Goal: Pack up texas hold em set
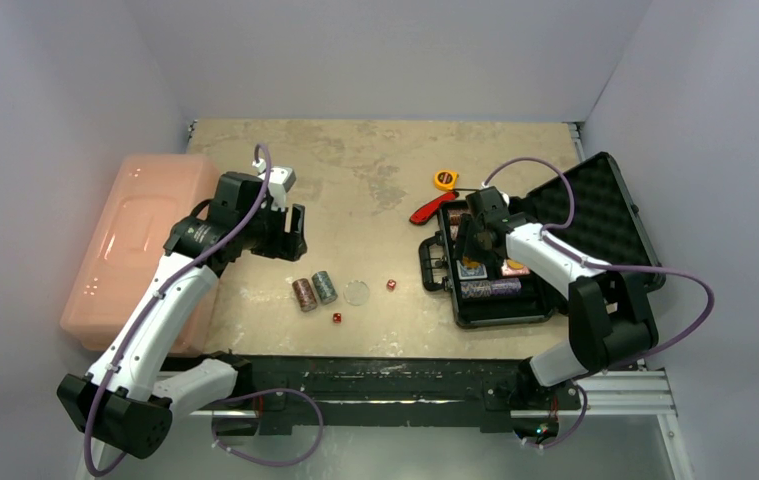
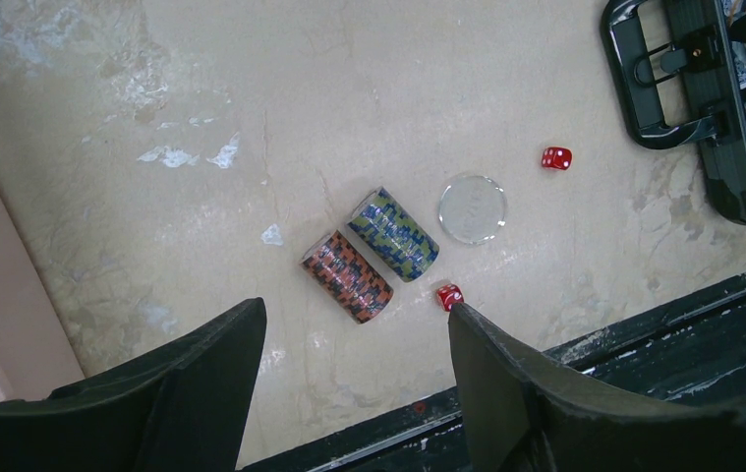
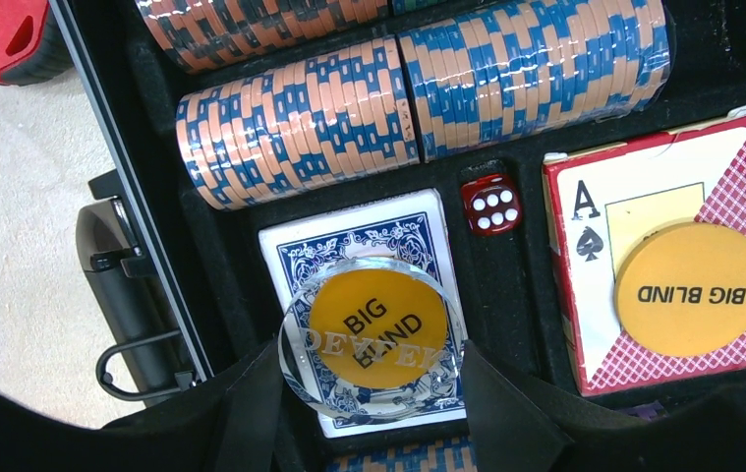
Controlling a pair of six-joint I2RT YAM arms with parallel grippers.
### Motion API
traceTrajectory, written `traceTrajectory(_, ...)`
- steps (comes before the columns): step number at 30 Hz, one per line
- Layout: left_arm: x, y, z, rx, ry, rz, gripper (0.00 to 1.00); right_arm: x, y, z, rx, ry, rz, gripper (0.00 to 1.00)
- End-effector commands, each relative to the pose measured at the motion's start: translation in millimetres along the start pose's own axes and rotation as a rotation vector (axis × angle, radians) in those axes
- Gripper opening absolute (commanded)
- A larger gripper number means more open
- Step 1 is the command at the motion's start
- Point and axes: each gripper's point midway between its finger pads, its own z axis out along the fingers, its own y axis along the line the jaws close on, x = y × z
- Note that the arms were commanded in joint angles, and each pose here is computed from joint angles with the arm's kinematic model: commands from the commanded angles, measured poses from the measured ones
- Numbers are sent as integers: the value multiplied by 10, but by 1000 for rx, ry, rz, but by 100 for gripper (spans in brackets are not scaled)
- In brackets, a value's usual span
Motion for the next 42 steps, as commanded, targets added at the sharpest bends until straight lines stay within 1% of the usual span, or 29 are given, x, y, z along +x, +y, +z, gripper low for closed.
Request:
traceTrajectory(1,-62,-25,9,10,-27,13,68,-259,119,-49,-40,-74,33,53)
traceTrajectory(3,-60,-25,9,10,-26,13,68,-264,131,-57,-47,-76,32,64)
traceTrajectory(5,-60,-23,9,8,-26,13,68,-277,141,-77,-53,-80,31,71)
traceTrajectory(10,-59,-20,14,6,-25,12,68,-325,142,-146,-59,-100,35,86)
traceTrajectory(12,-63,-19,13,6,-26,13,68,-350,150,-183,-64,-107,37,88)
traceTrajectory(16,-59,-15,17,4,-24,12,68,-464,149,-336,-70,-147,29,90)
traceTrajectory(25,-100,8,-42,-11,-54,19,67,-723,320,-880,-228,-290,-32,96)
traceTrajectory(31,-122,23,-84,-20,-76,22,67,-774,368,-1151,-276,-358,-60,96)
traceTrajectory(36,-177,53,-184,-39,-132,26,67,-760,635,-1344,-371,-397,-126,96)
traceTrajectory(39,-215,84,-254,-57,-171,28,68,-705,837,-1459,-386,-422,-189,96)
traceTrajectory(40,-225,96,-277,-64,-183,28,70,-674,909,-1490,-394,-429,-207,96)
traceTrajectory(42,-229,96,-318,-64,-204,29,75,-593,1062,-1540,-435,-431,-239,96)
